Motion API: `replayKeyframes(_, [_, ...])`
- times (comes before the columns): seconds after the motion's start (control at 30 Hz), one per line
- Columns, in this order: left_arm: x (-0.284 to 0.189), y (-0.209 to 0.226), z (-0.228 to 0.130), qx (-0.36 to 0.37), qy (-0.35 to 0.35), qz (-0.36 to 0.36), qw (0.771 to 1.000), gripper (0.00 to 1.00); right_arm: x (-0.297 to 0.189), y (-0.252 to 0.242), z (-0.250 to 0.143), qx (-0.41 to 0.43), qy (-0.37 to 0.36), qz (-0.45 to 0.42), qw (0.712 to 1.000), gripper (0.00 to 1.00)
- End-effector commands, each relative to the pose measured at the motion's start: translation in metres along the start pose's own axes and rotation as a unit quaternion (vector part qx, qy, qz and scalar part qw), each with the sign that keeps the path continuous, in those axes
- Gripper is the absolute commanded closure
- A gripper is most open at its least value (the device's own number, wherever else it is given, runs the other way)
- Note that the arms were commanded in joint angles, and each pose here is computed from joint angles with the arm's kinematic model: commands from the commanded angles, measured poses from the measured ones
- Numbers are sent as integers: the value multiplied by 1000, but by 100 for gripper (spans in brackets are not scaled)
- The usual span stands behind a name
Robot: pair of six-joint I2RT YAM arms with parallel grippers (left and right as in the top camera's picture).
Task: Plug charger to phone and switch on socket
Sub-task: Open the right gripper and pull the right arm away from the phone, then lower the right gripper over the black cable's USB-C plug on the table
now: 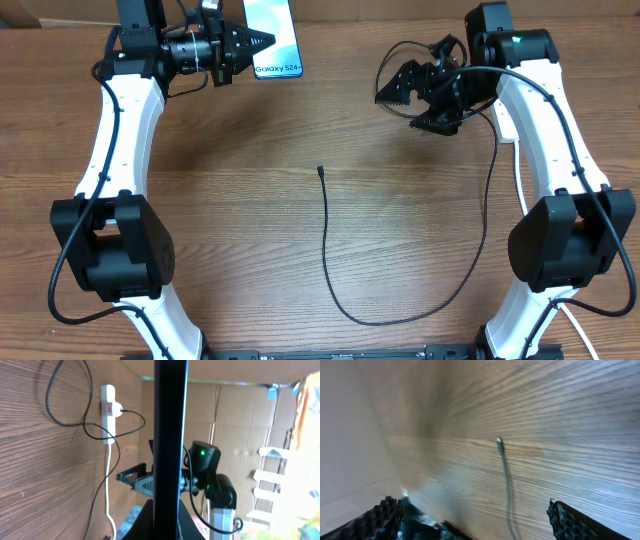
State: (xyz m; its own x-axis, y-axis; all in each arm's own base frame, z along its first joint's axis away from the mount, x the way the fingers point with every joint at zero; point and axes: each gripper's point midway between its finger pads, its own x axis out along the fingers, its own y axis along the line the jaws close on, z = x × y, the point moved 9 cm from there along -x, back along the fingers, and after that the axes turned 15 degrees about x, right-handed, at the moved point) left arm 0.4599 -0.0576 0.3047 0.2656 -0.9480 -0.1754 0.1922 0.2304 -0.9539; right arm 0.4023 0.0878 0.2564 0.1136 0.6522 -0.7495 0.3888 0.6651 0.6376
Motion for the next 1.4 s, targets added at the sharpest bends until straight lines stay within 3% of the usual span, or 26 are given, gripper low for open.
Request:
replayKeyframes(0.0, [8, 11, -1, 18, 31, -32, 999, 96, -9, 5, -8, -51, -26, -31, 998, 0])
replayKeyframes(0.3, [22, 53, 3, 4, 80, -93, 992, 96, 12, 3, -14, -63, -24, -67, 995, 0])
replayKeyframes(0.6, [29, 54, 2, 105, 74, -97, 987, 96, 48, -2, -23, -85, -18, -101, 991, 3])
replayKeyframes(1.0, [24, 56, 6, 116, 59, -85, 988, 96, 86, -4, -31, -45, -37, -114, 992, 5])
replayKeyframes(1.17, [0, 65, 16, 66, 29, -60, 996, 96, 97, 0, -32, -60, -46, -103, 992, 19])
replayKeyframes(1.37, [-12, 69, 18, 10, 23, -57, 998, 96, 115, 1, -40, -66, -63, -121, 988, 19])
